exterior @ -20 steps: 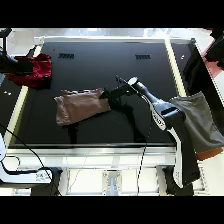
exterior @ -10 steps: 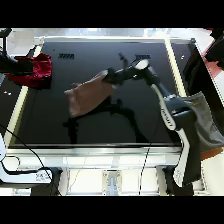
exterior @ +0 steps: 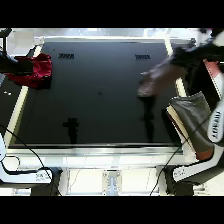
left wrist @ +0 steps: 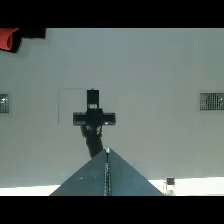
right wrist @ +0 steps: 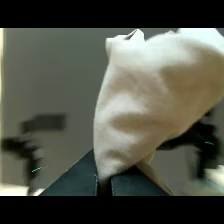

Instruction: Fold the shirts.

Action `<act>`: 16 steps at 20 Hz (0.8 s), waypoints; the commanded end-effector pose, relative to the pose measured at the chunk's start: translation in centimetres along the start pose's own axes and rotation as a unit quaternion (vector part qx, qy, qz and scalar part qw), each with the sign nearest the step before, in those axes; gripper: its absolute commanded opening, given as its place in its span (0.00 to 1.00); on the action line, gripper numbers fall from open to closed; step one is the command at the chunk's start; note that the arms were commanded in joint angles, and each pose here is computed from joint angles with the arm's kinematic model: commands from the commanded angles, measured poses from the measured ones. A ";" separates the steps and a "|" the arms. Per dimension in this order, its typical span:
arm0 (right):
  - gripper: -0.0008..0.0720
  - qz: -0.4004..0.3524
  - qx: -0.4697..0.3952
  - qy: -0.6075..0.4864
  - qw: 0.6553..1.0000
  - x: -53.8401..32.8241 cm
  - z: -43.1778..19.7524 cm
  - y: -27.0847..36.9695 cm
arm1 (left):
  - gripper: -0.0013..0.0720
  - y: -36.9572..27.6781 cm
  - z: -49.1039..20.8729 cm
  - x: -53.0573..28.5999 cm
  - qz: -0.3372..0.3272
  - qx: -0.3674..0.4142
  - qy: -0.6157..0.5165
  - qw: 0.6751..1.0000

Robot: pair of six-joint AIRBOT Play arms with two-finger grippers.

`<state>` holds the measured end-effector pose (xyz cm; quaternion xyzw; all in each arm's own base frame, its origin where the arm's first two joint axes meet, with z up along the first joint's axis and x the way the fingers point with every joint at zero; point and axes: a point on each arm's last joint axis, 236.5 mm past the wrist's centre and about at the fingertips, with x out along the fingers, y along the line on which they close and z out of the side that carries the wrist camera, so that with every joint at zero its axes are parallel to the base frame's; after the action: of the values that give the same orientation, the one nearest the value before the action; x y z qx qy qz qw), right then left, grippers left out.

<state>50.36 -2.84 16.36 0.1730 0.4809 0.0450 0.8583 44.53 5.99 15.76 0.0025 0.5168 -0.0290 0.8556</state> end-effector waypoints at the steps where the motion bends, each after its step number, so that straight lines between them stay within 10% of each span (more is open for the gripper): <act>1: 0.03 -0.111 0.071 -0.002 0.991 -8.0 -2.4 -9.6 | 0.03 0.0 0.0 0.0 0.000 -0.001 0.000 1.000; 16: 0.03 -0.227 0.271 0.041 0.935 -17.0 -24.2 -21.5 | 0.03 -0.8 0.2 0.0 -0.014 -0.010 -0.003 1.000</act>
<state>22.40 -21.46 14.82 0.2582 0.5148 -0.2574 0.7760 44.61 5.45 15.82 -0.0114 0.5153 -0.0319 0.8563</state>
